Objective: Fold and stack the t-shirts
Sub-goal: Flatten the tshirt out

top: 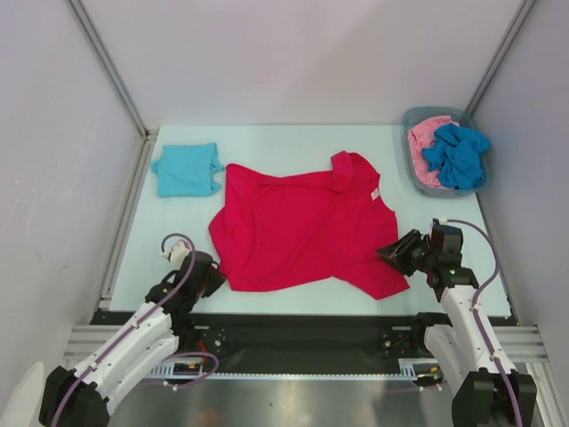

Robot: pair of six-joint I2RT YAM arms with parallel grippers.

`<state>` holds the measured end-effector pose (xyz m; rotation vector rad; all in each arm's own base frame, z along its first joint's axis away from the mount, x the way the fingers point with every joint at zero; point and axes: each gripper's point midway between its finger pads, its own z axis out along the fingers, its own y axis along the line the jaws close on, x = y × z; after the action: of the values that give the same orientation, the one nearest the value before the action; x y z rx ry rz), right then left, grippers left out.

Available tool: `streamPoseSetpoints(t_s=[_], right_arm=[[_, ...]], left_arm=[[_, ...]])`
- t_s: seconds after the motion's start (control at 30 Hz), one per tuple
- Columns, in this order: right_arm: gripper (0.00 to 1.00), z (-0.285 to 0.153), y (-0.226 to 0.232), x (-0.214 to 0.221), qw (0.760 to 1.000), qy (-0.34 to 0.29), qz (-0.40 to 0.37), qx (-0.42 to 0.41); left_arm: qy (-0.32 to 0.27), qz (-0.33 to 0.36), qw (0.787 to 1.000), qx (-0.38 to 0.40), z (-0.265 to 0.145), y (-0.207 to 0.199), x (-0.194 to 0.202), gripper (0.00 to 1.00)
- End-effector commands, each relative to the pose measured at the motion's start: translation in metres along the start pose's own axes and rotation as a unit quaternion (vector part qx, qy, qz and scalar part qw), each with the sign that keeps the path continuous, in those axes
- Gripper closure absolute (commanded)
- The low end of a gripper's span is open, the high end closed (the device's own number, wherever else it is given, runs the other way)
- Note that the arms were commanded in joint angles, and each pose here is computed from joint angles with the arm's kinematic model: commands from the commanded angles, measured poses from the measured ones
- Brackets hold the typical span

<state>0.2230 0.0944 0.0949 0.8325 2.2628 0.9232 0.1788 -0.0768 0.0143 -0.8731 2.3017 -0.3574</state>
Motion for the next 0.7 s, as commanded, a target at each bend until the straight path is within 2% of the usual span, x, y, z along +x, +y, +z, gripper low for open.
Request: streamPoseSetpoints(t_s=[0.0, 0.67], right_arm=[[0.68, -0.002, 0.006, 0.0, 1.0, 0.001, -0.008, -0.017], [0.68, -0.01, 0.014, 0.007, 0.999, 0.007, -0.004, -0.051]], left_arm=[[0.005, 0.013, 0.999, -0.036, -0.003, 0.015, 0.001, 0.68], [-0.001, 0.022, 0.999, -0.034, 0.012, 0.004, -0.011, 0.68]])
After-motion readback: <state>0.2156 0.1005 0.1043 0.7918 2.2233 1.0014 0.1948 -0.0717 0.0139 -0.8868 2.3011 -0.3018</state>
